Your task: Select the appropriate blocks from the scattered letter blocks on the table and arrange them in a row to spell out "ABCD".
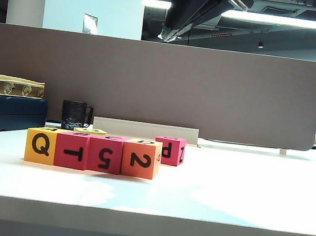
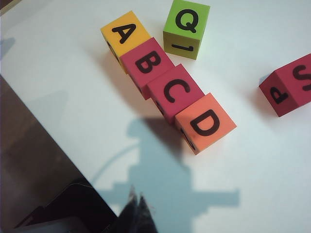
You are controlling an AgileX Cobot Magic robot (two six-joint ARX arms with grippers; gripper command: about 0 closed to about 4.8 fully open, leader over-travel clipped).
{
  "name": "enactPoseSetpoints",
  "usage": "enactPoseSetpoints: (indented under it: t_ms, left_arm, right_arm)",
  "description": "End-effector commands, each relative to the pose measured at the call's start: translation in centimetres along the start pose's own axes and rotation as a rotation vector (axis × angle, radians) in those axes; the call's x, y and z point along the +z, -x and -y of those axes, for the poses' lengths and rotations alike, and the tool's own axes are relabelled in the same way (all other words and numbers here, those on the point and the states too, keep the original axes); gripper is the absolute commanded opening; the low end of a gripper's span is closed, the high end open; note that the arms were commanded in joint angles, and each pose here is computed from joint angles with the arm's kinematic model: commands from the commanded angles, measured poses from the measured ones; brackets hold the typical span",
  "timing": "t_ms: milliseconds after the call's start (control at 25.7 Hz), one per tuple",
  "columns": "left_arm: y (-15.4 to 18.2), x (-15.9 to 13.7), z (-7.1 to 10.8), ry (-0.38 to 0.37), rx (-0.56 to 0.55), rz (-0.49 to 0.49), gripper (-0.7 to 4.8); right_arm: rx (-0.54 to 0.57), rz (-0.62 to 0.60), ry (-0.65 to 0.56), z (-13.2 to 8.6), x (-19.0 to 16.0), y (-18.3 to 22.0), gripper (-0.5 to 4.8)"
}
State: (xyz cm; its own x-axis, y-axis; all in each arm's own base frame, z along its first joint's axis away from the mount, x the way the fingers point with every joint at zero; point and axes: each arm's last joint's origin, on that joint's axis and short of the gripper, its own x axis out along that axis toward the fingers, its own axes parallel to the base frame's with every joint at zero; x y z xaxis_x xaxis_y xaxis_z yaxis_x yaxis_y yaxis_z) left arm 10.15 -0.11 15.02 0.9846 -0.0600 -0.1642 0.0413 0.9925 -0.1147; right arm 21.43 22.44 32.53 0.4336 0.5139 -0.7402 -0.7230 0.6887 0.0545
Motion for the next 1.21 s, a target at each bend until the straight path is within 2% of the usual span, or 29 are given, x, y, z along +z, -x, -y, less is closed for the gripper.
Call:
enactPoseSetpoints:
  t_ms: [39, 156, 312, 390, 507, 584, 1208]
  left_arm:
    - [0.28, 0.01, 0.06, -0.028, -0.009, -0.001, -0.05]
    - [0.55, -0.23, 0.11, -0.032, -0.019, -0.013, -0.05]
    - [0.54, -0.3, 0.7, -0.115, -0.08, -0.017, -0.05]
    - [0.54, -0.33, 0.83, -0.129, -0.094, -0.018, -0.05]
    - [0.54, -0.33, 0.84, -0.129, -0.094, -0.018, -0.05]
    - [0.54, -0.27, 0.84, -0.101, -0.094, -0.013, -0.05]
    - [0.54, -0.26, 0.84, -0.1, -0.094, -0.013, -0.05]
  right_arm:
    - [-0.003, 0.022, 0.0, -0.03, 0.23, 0.25, -0.01]
    - [-0.003, 0.025, 0.0, -0.03, 0.26, 0.25, -0.01]
    - [0.002, 0.025, 0.001, -0.06, 0.27, 0.25, -0.01]
    - [0.001, 0.025, 0.001, -0.05, 0.26, 0.25, -0.01]
    - [0.001, 0.025, 0.001, -0.05, 0.27, 0.25, -0.01]
    - [0.001, 0.025, 0.001, -0.05, 0.27, 0.25, -0.01]
    - [0.001, 0.038, 0.001, -0.05, 0.39, 0.25, -0.01]
